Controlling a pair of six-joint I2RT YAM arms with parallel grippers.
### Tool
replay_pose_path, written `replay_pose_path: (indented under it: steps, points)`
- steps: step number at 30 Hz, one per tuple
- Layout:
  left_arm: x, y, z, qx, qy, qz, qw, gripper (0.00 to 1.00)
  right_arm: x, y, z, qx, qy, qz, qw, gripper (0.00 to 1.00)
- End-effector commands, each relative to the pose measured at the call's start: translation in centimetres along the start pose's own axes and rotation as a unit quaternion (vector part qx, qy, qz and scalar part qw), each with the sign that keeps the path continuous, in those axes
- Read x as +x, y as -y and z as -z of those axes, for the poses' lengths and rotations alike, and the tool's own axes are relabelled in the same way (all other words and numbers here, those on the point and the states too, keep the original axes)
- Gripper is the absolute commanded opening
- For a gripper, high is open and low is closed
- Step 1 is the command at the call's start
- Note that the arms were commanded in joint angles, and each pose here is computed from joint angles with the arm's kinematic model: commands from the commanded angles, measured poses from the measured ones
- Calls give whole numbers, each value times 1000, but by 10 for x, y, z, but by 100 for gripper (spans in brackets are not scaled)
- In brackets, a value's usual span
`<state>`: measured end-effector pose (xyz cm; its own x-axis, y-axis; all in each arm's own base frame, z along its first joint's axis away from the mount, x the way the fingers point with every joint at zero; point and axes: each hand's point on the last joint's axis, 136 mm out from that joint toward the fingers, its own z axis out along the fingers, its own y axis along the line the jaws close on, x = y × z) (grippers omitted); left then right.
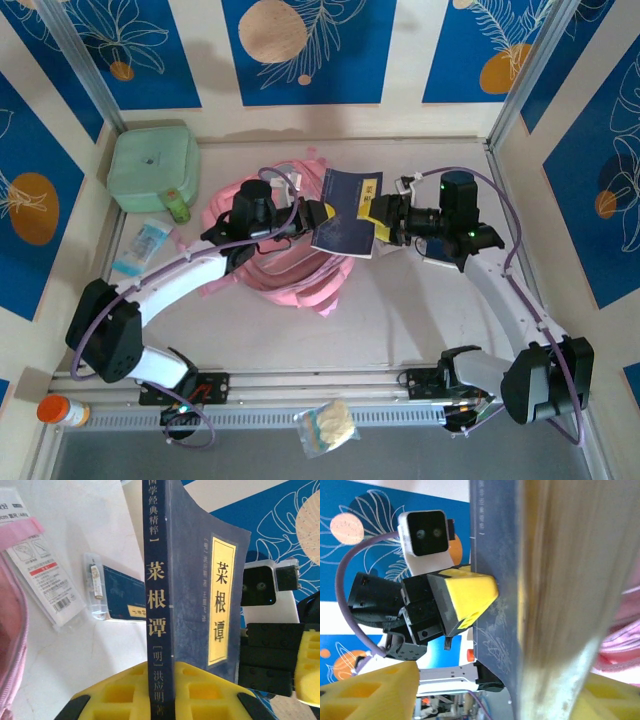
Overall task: Pack the student bag
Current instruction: Pass the book, then open the student bag at the center of the table.
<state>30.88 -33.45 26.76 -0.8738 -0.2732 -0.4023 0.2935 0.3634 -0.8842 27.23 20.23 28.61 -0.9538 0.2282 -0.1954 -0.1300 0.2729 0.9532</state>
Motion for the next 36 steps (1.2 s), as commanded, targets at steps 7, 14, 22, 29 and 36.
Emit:
replay_pose_path:
  steps: [7, 14, 22, 29, 36]
  points:
    - [-4, -4, 7, -25, 5, -38, 999, 0, 1, -13, -12, 32, -9, 30, 999, 46]
    - [-2, -7, 7, -31, 3, -41, 999, 0, -1, 5, -10, 84, 5, 39, 996, 19]
    - [1, -18, 11, -58, -1, -46, 997, 11, -1, 12, -7, 108, 4, 51, 993, 0]
    - [6, -49, 39, -167, -11, -162, 972, 42, -3, 33, 18, 169, 28, 32, 985, 0]
    - [27, -111, 62, -309, -95, -278, 905, 53, 15, 62, 37, 211, 31, 7, 977, 0]
